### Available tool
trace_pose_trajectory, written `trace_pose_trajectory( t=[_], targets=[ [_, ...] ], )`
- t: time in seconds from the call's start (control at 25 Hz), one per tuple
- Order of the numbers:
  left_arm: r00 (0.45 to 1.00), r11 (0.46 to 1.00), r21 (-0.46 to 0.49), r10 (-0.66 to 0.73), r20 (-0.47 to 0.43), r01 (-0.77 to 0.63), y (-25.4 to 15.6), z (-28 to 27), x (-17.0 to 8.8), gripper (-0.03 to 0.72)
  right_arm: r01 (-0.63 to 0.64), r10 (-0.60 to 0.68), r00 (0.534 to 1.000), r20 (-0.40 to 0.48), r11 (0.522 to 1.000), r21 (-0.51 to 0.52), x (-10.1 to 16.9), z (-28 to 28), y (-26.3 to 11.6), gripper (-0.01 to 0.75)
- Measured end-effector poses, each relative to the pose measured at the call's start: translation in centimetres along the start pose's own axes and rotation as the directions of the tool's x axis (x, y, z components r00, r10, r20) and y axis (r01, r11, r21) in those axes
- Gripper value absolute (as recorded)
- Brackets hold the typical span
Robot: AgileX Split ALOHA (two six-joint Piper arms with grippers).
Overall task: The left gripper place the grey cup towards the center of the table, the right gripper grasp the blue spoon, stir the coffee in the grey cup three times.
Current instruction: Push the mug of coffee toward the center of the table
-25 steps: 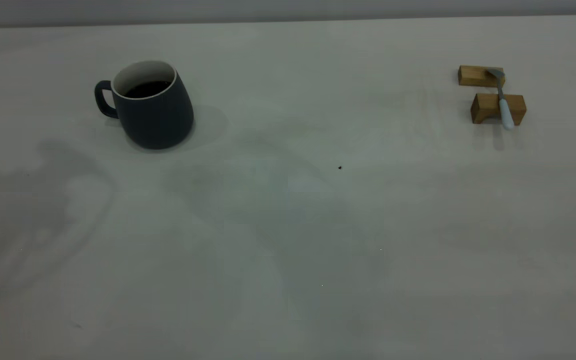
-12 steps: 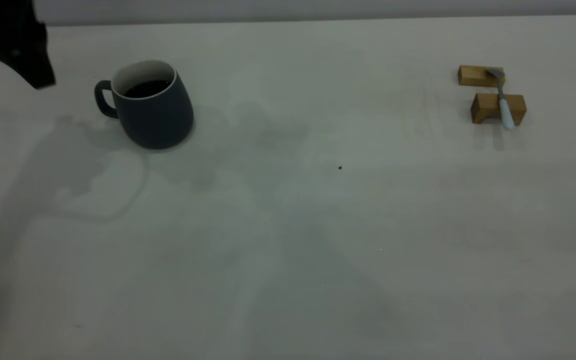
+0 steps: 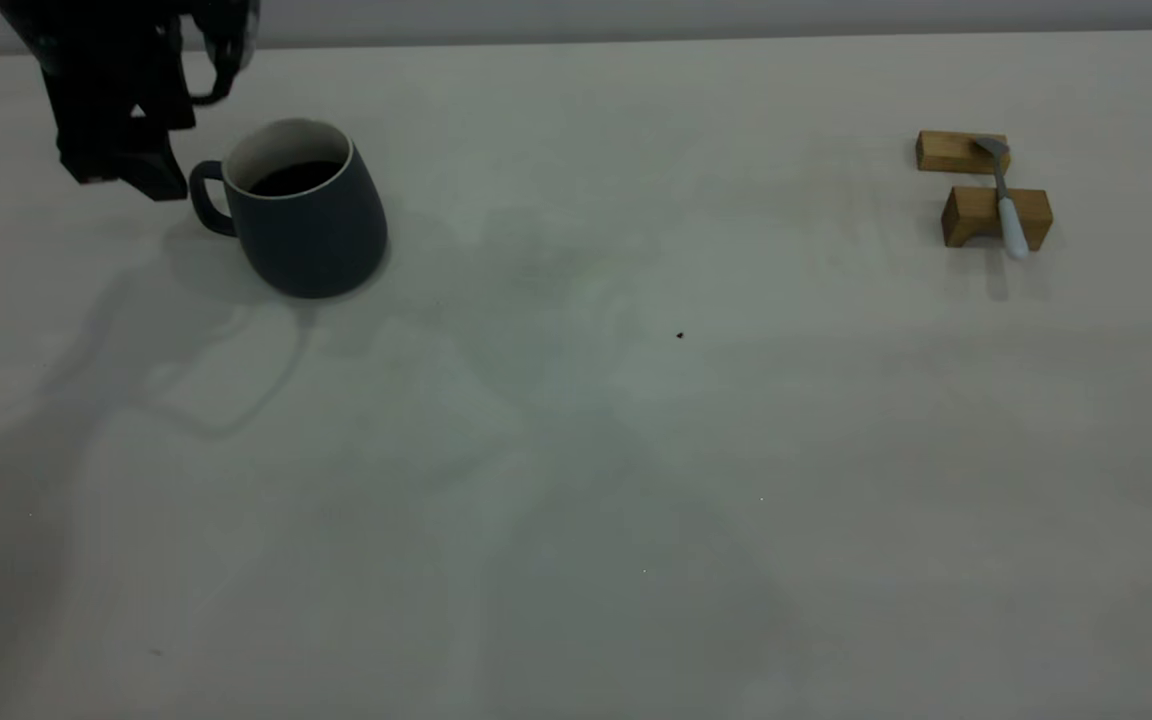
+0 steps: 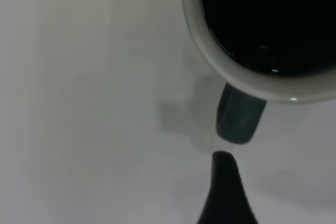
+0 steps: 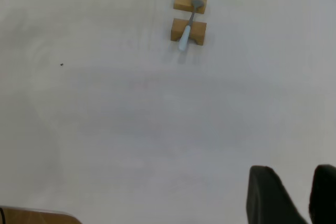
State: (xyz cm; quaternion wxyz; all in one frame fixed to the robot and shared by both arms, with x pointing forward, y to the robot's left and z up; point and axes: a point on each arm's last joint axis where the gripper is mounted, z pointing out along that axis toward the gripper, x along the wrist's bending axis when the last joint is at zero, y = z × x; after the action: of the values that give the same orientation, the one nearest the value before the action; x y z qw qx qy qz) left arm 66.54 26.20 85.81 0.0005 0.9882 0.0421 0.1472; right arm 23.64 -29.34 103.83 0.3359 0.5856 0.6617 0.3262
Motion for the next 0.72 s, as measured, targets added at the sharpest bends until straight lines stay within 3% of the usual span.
trace_pose_trajectory(
  t=[0.36, 0.72],
  targets=[
    [0.995, 0.997, -0.006, 0.08, -0.054, -0.08, 0.1, 2.3, 0.2, 0.594, 0.0, 0.0, 1.0, 0.0, 1.0, 0.0, 0.0, 0.0, 0.0, 0.238],
    [0.993, 0.993, -0.005, 0.116, -0.034, -0.117, 0.8, 3.9, 0.2, 0.594, 0.0, 0.0, 1.0, 0.0, 1.0, 0.0, 0.0, 0.0, 0.0, 0.238]
  ],
)
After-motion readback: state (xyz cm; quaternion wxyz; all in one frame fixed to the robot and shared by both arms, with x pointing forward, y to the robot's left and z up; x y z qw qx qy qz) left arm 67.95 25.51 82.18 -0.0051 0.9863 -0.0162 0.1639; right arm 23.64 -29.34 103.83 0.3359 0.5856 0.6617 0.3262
